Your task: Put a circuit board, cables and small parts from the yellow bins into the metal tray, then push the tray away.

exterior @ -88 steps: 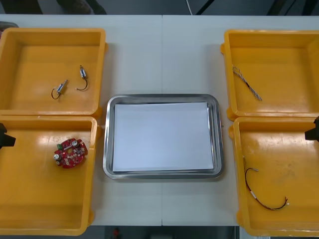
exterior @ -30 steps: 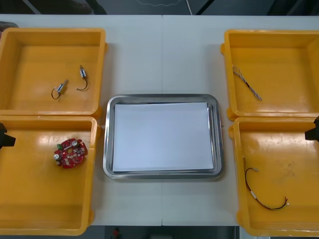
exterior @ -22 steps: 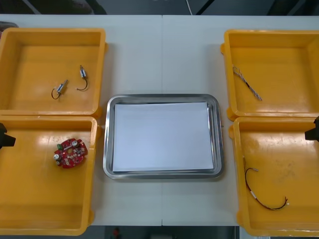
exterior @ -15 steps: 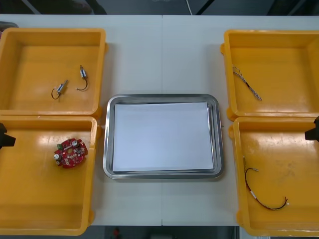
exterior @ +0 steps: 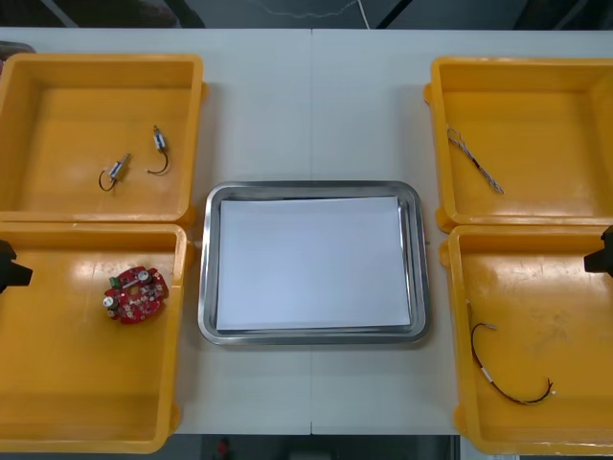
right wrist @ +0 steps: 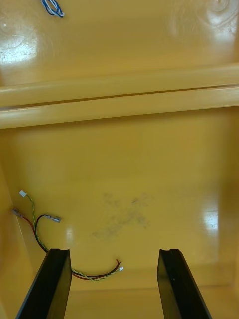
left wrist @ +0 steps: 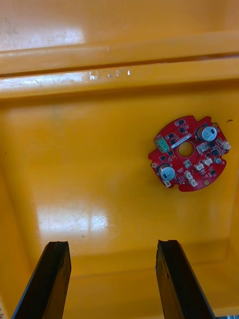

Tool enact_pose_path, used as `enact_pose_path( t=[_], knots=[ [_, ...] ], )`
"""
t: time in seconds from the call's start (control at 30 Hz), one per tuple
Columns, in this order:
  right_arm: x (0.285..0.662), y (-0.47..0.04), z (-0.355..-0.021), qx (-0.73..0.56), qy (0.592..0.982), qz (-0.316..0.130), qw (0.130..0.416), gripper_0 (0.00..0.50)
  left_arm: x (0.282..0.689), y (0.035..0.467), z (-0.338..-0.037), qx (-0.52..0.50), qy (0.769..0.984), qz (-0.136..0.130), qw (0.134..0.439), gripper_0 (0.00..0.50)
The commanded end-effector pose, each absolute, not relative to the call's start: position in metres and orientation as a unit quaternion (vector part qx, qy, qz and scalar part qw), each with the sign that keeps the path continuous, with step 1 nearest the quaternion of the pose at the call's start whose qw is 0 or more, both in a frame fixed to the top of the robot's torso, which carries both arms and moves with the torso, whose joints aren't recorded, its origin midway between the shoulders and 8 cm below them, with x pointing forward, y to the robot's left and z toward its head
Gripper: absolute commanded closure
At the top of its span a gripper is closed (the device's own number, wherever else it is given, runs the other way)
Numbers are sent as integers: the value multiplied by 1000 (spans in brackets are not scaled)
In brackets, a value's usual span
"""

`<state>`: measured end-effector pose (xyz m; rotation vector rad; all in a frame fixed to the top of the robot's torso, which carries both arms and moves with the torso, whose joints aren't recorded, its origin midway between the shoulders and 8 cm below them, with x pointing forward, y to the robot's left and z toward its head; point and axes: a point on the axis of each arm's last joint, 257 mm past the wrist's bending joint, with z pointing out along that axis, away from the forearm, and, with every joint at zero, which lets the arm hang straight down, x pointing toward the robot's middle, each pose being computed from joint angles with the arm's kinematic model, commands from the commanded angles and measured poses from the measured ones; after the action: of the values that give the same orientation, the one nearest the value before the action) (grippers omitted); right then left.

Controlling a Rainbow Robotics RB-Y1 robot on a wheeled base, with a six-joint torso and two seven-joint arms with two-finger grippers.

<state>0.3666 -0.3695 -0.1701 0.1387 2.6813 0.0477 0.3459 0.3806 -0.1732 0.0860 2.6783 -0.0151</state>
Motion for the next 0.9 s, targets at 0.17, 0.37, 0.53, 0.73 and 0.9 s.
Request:
enact_pose_path(
  t=[0.17,0.37,0.53,0.73,0.9],
  knots=[
    [341,-364,-196,64,979,30,191,0,345,376,-178,-10,976,-4,216,0],
    [320,-357,-203,41,982,23,185,0,344,374,-190,-18,979,4,202,0],
    [309,-342,-207,27,981,32,187,0,341,373,-206,-26,984,6,177,0],
    [301,-320,-215,3,979,50,195,0,350,365,-219,-26,984,3,175,0],
    [303,-304,-221,-24,974,55,220,0,362,357,-227,-25,982,6,185,0]
  ],
)
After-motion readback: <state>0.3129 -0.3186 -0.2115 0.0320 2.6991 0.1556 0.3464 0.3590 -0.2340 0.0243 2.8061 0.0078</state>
